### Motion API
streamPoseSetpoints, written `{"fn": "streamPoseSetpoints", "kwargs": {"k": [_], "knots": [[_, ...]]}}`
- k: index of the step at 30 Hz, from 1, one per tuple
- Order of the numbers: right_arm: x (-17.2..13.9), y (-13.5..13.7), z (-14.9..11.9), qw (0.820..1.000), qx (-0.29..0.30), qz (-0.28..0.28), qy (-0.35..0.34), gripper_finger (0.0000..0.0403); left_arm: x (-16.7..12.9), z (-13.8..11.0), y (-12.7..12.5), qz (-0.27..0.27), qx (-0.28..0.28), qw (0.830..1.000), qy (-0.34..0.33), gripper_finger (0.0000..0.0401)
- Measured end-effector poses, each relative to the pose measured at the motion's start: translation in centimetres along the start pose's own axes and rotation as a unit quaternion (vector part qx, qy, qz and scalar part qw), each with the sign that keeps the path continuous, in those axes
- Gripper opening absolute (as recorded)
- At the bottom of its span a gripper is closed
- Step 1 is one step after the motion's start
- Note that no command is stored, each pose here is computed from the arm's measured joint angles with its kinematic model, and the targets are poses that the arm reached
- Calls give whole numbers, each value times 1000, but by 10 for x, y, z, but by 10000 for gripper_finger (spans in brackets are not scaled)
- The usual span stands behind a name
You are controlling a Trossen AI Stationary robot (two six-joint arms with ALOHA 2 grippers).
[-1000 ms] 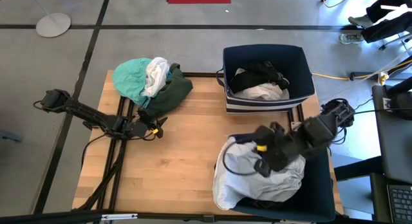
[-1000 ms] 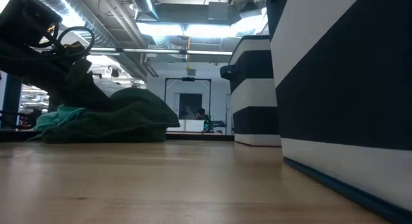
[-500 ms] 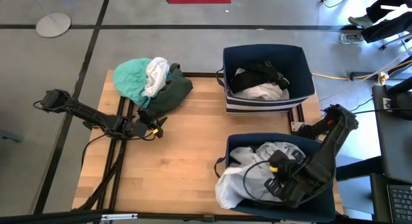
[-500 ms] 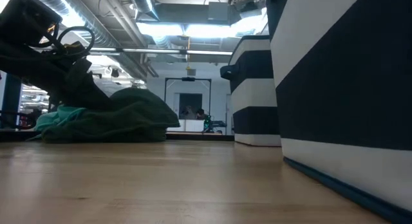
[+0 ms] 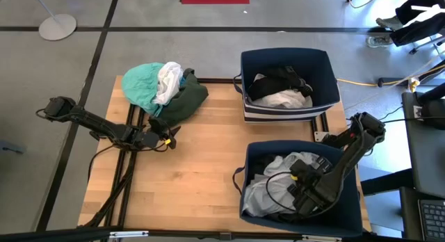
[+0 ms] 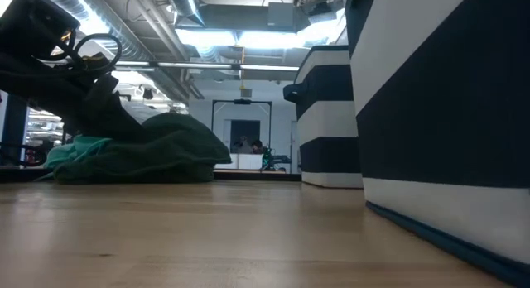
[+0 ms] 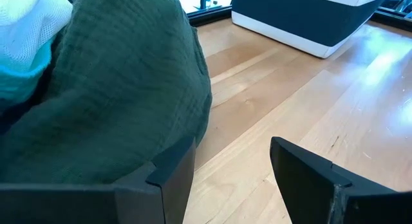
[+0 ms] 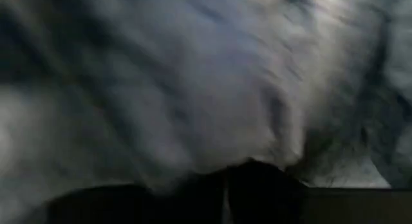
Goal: Sort clothes
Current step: Put the blue patient gown into the bottom blue laundry organizer, then put the green long sleeve into the bottom blue laundry organizer
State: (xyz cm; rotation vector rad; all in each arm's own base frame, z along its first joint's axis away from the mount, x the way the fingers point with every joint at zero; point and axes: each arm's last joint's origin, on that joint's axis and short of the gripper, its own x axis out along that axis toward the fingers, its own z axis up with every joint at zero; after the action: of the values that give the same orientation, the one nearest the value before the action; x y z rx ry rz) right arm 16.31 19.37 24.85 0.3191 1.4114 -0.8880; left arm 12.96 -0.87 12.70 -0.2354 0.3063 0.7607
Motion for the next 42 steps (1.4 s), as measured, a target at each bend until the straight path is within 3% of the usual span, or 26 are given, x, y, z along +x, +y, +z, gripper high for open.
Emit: {"fn": "streamPoseSetpoints", "kwargs": {"k": [6,12,16,19,23,27,30,34,42], "knots": [[7,1,-4,998,14,-9,65,88,0,0,0,0,1,1000,0,193],[-15,-2,10,988,-5,14,153,178,0,0,0,0,0,1000,-1,193],[-44,-9,28,970,-34,87,226,202,0,0,0,0,-1,1000,-2,193],[-70,-18,46,957,-43,161,237,206,0,0,0,0,-1,1000,-2,193],[-103,-35,72,957,-12,240,163,204,0,0,0,0,2,1000,-2,193],[-125,-49,93,962,-8,274,4,203,0,0,0,0,4,1000,0,193],[-135,-56,107,955,-23,259,-140,203,0,0,0,1,5,1000,0,193],[-137,-53,127,931,-35,207,-297,202,0,0,1,9,5,1000,-6,193],[-133,-47,190,903,-108,147,-388,202,0,4,-1,6,8,1000,-13,193]]}}
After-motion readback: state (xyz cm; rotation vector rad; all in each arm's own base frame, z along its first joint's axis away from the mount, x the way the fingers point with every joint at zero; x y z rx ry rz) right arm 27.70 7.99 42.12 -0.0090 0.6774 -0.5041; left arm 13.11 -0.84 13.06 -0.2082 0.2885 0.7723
